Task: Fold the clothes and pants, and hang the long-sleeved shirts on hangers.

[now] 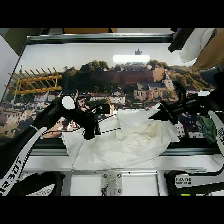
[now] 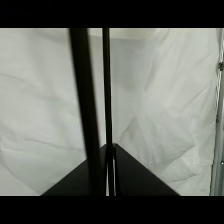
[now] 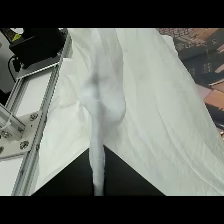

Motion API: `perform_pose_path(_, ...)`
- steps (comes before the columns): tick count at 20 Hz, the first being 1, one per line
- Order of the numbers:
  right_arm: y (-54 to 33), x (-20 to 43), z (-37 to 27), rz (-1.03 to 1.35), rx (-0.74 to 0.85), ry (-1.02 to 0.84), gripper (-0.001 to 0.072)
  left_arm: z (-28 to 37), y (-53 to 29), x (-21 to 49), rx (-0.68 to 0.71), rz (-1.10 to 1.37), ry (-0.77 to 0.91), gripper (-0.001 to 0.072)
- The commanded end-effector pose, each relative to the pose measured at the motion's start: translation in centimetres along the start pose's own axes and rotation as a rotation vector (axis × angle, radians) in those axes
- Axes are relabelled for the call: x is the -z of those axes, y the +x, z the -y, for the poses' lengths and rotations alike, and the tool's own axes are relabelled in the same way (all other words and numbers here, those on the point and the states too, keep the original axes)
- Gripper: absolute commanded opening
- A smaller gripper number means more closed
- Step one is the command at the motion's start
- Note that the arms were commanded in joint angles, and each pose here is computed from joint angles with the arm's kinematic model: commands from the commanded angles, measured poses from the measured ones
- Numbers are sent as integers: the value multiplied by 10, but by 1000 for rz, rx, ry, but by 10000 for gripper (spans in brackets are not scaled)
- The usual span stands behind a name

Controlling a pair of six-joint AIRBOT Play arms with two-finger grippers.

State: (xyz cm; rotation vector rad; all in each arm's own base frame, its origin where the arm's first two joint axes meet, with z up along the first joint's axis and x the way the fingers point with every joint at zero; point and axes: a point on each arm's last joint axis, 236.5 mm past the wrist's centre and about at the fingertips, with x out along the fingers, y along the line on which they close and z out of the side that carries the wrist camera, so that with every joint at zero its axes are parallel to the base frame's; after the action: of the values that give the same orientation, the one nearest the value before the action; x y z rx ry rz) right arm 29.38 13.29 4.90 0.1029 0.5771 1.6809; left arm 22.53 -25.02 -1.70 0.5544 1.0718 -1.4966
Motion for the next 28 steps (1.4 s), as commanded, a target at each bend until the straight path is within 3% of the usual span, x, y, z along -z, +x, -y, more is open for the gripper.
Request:
perform_pose_path(1,0,0,0,0,1,1,8,2,0,-5,6,20,-4,11)
perform_pose_path(2,0,0,0,0,2,1,7,2,0,-5,7,20,-4,15)
perform_pose_path(4,0,0,1,0,3,1,7,2,0,-5,6,20,-11,434)
perform_pose_path(16,0,2,9,-6,39,1,5,9,-1,-1,36,0,-192,447)
perform_pose_path(28,-1,-18,17,78,72,3,4,-8,-44,9,-115,38,-387,446)
